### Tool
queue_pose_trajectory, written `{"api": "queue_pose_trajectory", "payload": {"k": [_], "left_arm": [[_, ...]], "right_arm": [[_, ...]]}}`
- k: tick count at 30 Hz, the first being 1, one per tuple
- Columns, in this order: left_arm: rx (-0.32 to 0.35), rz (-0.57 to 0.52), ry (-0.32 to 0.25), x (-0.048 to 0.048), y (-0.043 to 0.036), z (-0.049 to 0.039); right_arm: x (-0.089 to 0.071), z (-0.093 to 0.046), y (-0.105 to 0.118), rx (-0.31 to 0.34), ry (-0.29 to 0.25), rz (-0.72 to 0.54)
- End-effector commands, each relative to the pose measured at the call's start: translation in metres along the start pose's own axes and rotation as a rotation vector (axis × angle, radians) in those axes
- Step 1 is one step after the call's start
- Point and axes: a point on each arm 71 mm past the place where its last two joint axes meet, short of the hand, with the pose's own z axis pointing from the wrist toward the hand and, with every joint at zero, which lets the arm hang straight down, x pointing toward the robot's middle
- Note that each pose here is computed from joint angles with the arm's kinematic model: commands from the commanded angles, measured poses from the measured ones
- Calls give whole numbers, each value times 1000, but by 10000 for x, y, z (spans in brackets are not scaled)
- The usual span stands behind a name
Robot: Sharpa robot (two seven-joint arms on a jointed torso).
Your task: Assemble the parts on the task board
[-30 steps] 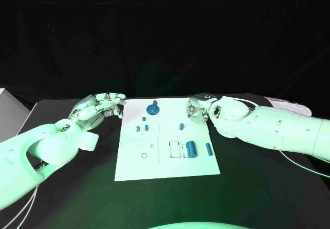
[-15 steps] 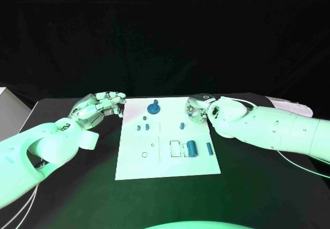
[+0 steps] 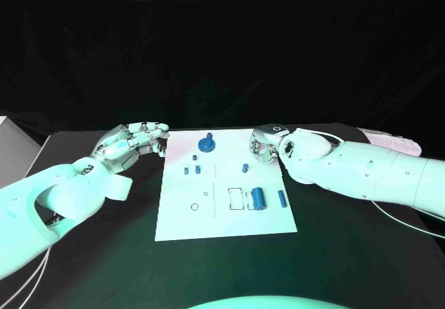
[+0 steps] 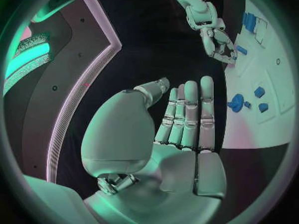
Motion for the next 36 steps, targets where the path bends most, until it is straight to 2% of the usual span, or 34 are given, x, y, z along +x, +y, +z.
{"api": "queue_pose_trajectory", "payload": {"k": [1, 14, 28, 36], "left_arm": [[8, 8, 7, 13, -9, 0], [2, 22, 9, 3, -9, -9], [-4, 30, 15, 0, -3, -9], [-5, 30, 15, -5, 2, -5]], "right_arm": [[101, -17, 46, -11, 47, -21], [91, -36, 75, 15, 6, -63], [3, -110, 124, -5, -113, -30], [-74, -170, 124, -10, -153, -14]]}}
